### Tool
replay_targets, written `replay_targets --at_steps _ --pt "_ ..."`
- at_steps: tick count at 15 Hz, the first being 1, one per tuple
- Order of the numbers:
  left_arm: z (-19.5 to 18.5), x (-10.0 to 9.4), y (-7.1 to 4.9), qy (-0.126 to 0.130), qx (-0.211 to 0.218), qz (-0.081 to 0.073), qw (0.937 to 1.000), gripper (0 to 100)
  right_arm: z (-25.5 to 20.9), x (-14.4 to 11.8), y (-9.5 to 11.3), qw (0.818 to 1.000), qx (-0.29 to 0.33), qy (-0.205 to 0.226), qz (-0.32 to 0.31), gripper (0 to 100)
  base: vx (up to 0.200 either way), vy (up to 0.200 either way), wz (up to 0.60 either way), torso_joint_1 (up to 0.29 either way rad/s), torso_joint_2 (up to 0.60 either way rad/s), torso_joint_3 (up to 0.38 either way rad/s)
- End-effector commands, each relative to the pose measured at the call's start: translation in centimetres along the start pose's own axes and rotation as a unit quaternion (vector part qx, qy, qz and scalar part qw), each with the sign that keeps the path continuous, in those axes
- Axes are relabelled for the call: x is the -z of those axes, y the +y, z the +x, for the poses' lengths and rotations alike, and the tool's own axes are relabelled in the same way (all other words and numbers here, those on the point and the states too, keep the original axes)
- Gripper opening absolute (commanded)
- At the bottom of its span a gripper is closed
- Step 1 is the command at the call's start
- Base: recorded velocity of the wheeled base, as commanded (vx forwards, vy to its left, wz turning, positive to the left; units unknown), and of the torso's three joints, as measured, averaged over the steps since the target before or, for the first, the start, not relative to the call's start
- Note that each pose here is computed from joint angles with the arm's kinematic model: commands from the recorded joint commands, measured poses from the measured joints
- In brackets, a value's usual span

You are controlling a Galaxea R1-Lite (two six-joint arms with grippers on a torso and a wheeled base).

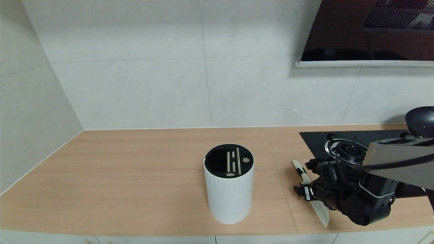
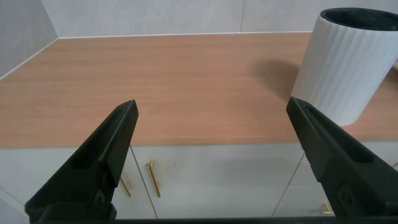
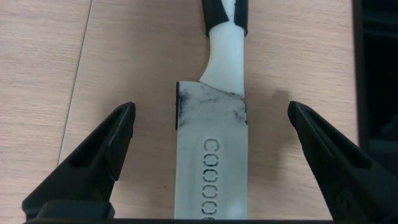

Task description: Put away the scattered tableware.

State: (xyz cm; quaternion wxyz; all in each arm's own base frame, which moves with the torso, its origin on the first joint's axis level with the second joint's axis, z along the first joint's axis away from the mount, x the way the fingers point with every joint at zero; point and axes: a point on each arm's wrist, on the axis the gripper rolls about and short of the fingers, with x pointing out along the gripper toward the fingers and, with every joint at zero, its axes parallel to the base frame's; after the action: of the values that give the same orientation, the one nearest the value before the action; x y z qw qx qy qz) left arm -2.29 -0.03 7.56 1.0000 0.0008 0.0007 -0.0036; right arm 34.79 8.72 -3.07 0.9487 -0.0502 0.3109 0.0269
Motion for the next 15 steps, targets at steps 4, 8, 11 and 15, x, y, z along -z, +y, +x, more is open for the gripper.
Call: replay_targets --at_steps 4,8,11,15 --pt "0.0 0.0 0.0 0.000 -0.001 0.000 1.0000 100 0.1 0.2 0.0 1.000 0.000 0.003 -0.001 0 0.000 0.000 0.00 0.000 0.00 0.000" --pt "0.0 0.0 0.0 0.001 -0.001 0.000 1.0000 100 0.2 0.2 0.0 1.000 0.001 0.003 0.000 0 0.000 0.000 0.00 0.000 0.00 0.000" --pt "0.0 0.0 0.0 0.001 -0.001 0.000 1.0000 100 -0.3 -0.5 -0.1 1.000 0.000 -0.008 0.005 0 0.000 0.000 0.00 0.000 0.00 0.000" --pt "0.0 0.0 0.0 0.001 -0.001 0.000 1.0000 100 -5.7 -5.4 -0.8 0.996 -0.004 -0.090 0.027 0 0.000 0.000 0.00 0.000 0.00 0.000"
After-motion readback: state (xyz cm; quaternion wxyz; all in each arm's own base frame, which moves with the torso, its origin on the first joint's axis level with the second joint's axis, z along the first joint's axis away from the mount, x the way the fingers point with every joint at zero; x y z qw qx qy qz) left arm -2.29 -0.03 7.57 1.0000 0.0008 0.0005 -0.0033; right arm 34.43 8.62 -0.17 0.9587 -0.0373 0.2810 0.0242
